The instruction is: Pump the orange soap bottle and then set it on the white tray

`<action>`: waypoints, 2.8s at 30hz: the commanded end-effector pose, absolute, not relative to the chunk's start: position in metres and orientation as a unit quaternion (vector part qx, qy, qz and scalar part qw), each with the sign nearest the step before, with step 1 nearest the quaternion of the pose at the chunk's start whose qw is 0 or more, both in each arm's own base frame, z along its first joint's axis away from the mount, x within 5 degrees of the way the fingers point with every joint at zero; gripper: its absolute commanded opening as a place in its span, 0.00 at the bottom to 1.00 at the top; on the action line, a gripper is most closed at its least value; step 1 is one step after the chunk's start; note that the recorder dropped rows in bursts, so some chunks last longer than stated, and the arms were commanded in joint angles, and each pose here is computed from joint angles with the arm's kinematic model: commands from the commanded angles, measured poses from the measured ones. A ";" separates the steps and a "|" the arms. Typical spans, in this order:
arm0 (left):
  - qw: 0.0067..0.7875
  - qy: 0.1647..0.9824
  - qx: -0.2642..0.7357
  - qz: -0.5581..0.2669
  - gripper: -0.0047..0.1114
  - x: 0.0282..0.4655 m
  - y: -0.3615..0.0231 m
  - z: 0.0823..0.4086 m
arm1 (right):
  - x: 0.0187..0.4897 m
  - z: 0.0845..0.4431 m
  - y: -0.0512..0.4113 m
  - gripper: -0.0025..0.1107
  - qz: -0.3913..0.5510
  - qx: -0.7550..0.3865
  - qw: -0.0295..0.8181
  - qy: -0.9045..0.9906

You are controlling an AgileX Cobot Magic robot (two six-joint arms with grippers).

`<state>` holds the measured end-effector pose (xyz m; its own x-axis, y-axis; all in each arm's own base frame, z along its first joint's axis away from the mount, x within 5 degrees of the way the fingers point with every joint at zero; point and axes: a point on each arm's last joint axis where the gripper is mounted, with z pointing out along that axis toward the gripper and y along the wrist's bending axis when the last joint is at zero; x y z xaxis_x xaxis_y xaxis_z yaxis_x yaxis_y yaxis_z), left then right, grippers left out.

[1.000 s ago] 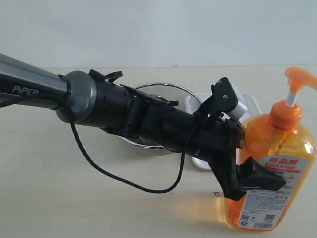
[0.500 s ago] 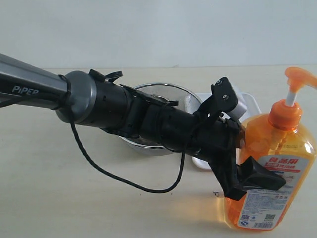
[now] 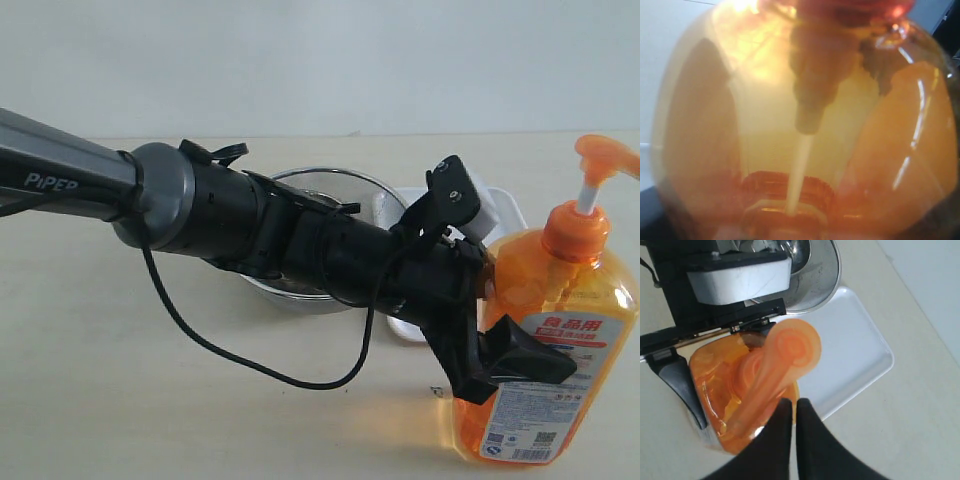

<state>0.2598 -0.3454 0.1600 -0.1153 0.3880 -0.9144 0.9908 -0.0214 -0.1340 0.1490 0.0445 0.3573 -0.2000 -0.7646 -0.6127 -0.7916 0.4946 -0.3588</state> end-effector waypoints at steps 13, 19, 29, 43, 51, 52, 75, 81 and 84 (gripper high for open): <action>0.347 0.616 0.562 -0.429 0.08 0.261 -0.346 0.160 | 0.142 0.358 0.051 0.02 0.057 -0.528 0.384 0.755; 0.347 0.616 0.562 -0.429 0.08 0.261 -0.346 0.160 | 0.142 0.358 0.052 0.02 0.060 -0.528 0.384 0.755; 0.347 0.616 0.562 -0.429 0.08 0.261 -0.346 0.160 | 0.141 0.359 0.054 0.02 0.070 -0.528 0.388 0.752; 0.368 0.601 0.570 -0.422 0.08 0.256 -0.347 0.179 | 0.148 0.371 0.014 0.02 -0.154 -0.410 0.412 0.799; 0.470 0.579 0.534 -0.398 0.08 0.228 -0.334 0.292 | 0.141 0.388 0.008 0.02 -0.178 -0.335 0.485 0.788; 0.491 0.591 0.517 -0.378 0.08 0.229 -0.328 0.306 | 0.142 0.390 0.008 0.02 -0.170 -0.315 0.499 0.789; 0.662 0.730 0.148 0.081 0.08 0.262 -0.129 0.338 | 0.246 0.356 0.037 0.02 -0.035 -0.299 0.564 0.769; 0.673 0.720 0.128 0.111 0.08 0.275 -0.121 0.292 | 0.259 0.358 0.054 0.02 0.033 -0.351 0.567 0.745; 0.649 0.736 0.146 0.130 0.08 0.286 -0.128 0.264 | 0.267 0.377 0.061 0.02 0.078 -0.350 0.588 0.725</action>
